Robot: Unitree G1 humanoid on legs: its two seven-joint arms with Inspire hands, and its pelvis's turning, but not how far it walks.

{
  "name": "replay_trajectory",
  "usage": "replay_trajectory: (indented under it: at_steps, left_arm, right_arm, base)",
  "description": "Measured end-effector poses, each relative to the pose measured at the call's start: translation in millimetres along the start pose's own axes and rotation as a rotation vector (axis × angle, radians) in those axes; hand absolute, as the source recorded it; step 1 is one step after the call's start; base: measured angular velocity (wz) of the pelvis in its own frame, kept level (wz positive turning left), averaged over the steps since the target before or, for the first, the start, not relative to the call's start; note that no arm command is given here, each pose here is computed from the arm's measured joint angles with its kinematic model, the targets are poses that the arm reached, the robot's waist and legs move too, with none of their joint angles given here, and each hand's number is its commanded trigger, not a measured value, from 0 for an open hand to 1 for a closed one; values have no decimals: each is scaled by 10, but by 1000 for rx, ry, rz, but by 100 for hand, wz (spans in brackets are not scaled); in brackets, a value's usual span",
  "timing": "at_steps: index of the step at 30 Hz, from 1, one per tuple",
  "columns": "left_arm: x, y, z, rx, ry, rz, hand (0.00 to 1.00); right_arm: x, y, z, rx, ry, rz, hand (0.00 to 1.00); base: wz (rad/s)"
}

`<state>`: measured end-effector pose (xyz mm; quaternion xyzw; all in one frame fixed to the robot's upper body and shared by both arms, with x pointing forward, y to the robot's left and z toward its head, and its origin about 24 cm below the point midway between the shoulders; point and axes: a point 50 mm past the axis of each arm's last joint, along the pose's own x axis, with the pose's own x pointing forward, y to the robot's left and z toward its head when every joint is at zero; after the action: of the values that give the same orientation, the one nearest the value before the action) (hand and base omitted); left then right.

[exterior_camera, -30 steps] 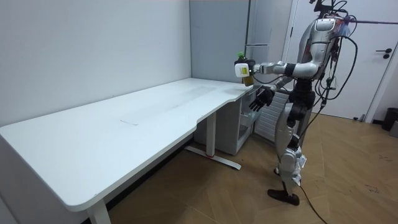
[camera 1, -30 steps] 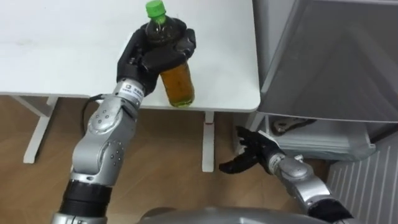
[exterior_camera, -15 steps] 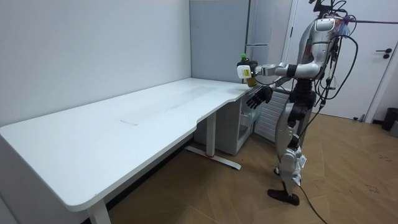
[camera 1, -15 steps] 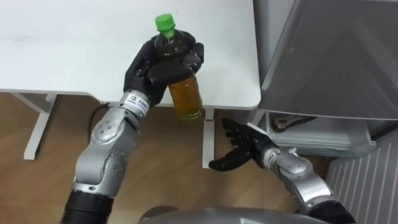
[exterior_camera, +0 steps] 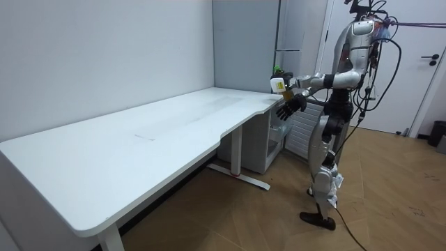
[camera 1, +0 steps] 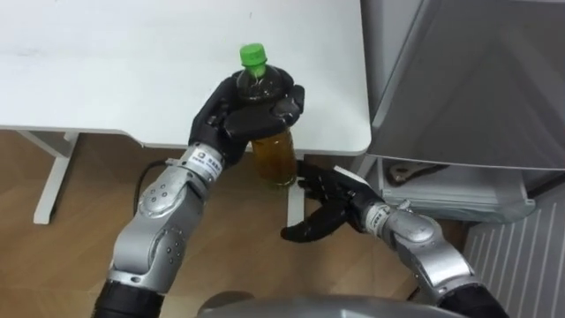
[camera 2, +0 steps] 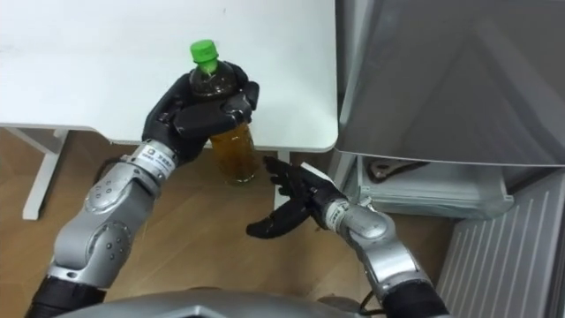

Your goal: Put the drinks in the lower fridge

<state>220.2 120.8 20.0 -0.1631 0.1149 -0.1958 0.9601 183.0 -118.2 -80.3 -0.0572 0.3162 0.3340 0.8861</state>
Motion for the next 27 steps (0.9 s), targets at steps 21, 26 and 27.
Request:
replay_trajectory:
  at_steps: [21,26,27]
  left_arm:
    - [-134,-8,-300,33,156,-157,100]
    - [-132,-53,-334,68,176,-182,100]
    - [-131,-58,-338,70,178,-184,100]
  right_arm:
    - [-3,184,118,306,-140,270,0]
    - [-24,172,97,334,-135,280,0]
    - [-25,173,97,334,-134,281,36]
  base:
    - [0]
    - [0]
    - [0]
